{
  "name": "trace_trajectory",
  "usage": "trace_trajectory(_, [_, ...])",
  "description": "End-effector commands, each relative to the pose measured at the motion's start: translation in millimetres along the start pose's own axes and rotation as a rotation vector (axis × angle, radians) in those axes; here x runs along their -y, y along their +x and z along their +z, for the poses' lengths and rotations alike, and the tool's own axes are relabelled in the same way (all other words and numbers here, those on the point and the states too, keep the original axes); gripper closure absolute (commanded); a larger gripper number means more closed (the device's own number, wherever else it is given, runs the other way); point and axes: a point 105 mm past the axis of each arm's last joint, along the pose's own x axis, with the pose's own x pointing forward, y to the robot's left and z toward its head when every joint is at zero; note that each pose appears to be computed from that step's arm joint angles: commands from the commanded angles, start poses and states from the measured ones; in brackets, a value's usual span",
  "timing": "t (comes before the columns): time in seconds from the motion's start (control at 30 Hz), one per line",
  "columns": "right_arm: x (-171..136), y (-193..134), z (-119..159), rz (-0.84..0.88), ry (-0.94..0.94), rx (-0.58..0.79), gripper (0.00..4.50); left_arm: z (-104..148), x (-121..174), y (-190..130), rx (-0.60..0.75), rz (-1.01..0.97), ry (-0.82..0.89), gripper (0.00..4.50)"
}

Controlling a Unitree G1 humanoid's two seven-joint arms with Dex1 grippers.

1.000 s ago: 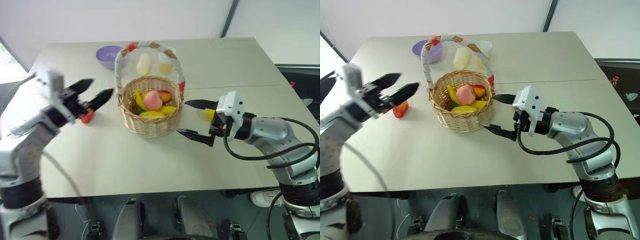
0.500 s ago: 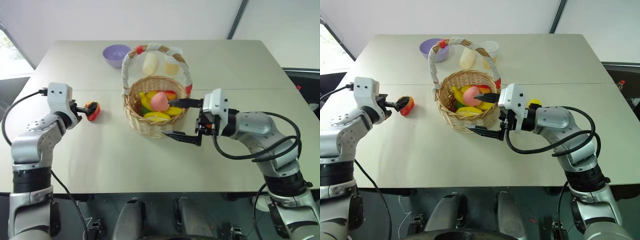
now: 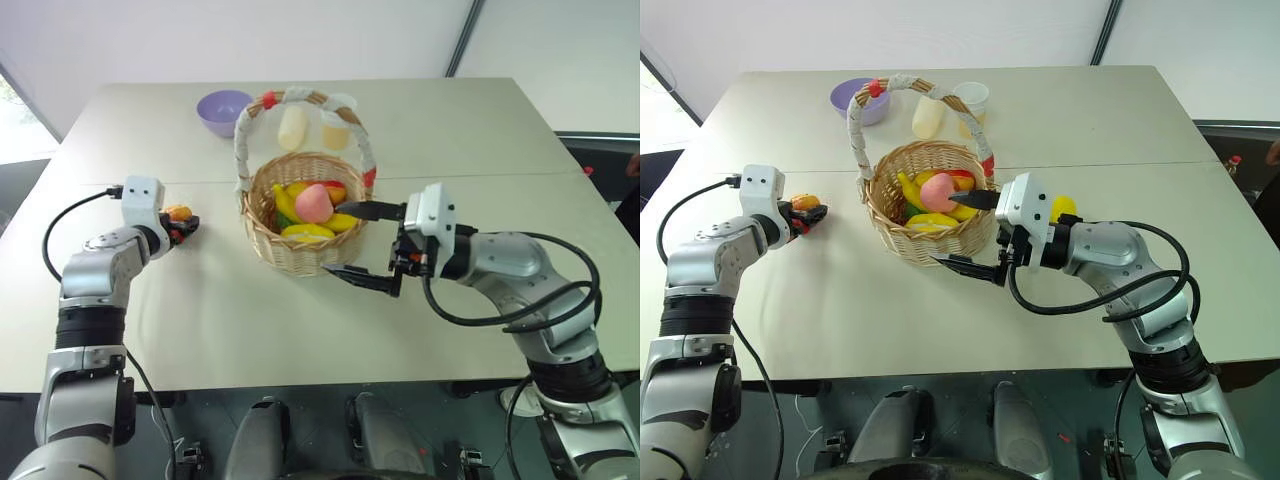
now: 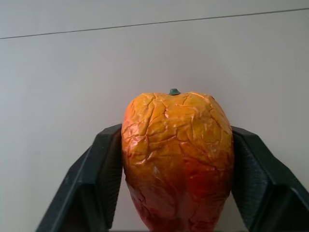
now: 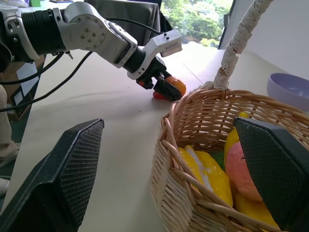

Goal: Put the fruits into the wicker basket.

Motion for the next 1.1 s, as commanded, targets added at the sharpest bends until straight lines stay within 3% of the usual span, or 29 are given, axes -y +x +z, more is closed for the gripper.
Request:
trace_trajectory(0.03, [-4,0,11,0.003,-0.042,0.034,0.00,12,-10,-6,0.044,0.048,0.044,2.21])
trace_trajectory(0.27, [2,-4,13,0.004,-0.056,0.026,0.00,56,-2,-56,0.244,-0.058,0.048,2.21])
trace_trajectory(0.37, [5,-5,11,0.004,-0.057,0.017,0.00,72,25,-91,0.329,-0.254,0.055,2.21])
trace_trajectory(0.5, [8,-5,9,0.008,-0.055,0.015,0.00,76,67,-118,0.346,-0.461,0.148,2.21])
trace_trajectory(0.6, [12,-5,8,0.005,-0.051,0.016,0.00,84,118,-117,0.366,-0.601,0.191,2.21])
trace_trajectory(0.77, [16,-9,4,-0.018,-0.045,0.000,0.00,90,162,-100,0.361,-0.648,0.239,2.21])
trace_trajectory(1.1, [12,-17,2,-0.082,-0.037,-0.016,0.00,98,190,-58,0.321,-0.636,0.360,2.21])
